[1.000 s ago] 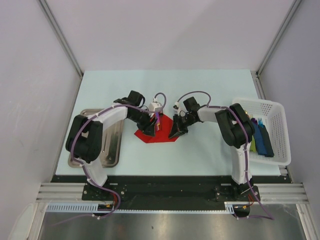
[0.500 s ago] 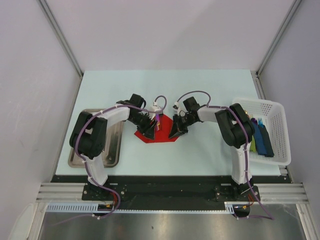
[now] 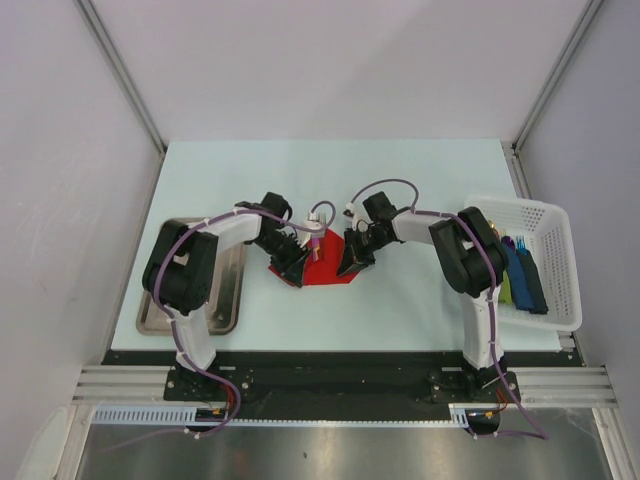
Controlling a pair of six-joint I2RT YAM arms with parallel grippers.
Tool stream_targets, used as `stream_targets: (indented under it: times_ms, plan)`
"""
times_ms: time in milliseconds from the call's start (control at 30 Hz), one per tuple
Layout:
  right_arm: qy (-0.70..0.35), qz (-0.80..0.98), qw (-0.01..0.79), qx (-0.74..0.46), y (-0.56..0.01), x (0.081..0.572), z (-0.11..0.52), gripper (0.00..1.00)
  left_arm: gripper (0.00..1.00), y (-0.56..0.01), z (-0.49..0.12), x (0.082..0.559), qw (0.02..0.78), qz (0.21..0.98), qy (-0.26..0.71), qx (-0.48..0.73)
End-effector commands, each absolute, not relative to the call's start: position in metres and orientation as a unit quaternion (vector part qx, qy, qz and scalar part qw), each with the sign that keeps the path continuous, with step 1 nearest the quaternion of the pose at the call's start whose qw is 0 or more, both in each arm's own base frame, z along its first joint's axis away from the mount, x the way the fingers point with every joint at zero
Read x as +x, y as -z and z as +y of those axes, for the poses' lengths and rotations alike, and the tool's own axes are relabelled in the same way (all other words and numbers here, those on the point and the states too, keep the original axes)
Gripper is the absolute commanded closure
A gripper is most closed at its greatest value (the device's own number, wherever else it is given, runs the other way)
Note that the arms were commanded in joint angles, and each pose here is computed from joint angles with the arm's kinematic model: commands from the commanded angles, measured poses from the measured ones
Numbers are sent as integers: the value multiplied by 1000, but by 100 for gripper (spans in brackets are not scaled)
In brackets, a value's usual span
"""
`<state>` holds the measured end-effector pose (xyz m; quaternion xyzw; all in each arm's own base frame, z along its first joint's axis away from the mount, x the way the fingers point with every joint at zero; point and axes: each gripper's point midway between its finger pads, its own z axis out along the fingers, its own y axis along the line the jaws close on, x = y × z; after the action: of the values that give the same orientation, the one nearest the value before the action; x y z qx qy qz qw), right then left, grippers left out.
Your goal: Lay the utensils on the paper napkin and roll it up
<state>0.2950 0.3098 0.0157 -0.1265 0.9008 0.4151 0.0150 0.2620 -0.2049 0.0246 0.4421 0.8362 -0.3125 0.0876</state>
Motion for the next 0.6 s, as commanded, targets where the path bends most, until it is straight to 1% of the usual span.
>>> stream_targets:
  times_ms: [0,33,67,133,167,267,367,467,500,533,567]
  plan:
    - [-365,919,46,-144,1,306,304,94,64,-33,-206,273,103,820,299,477]
    - [-363,919,46,-144,2,307,303,94,67,-34,-205,273,101,820,298,478]
    - [-362,920,48,-144,2,308,303,94,74,-34,-204,274,99,821,296,479]
    - [-356,922,47,-145,5,308,302,94,83,-35,-204,275,94,822,292,480]
    - [-355,923,47,-145,5,309,301,94,90,-34,-203,275,91,823,290,480]
    - [-351,924,46,-143,7,310,302,94,96,-35,-201,274,82,823,289,481]
    - [-349,925,47,-142,7,311,302,94,100,-37,-200,272,79,821,289,486]
    - [-348,925,48,-143,7,311,302,94,100,-39,-197,268,74,818,289,492]
    - [-348,926,47,-142,8,311,302,94,98,-41,-198,266,74,810,297,500]
    - [-349,925,47,-142,7,311,303,94,89,-43,-198,263,74,805,301,506]
    - [-348,925,46,-143,8,310,303,95,69,-43,-197,261,76,803,300,509]
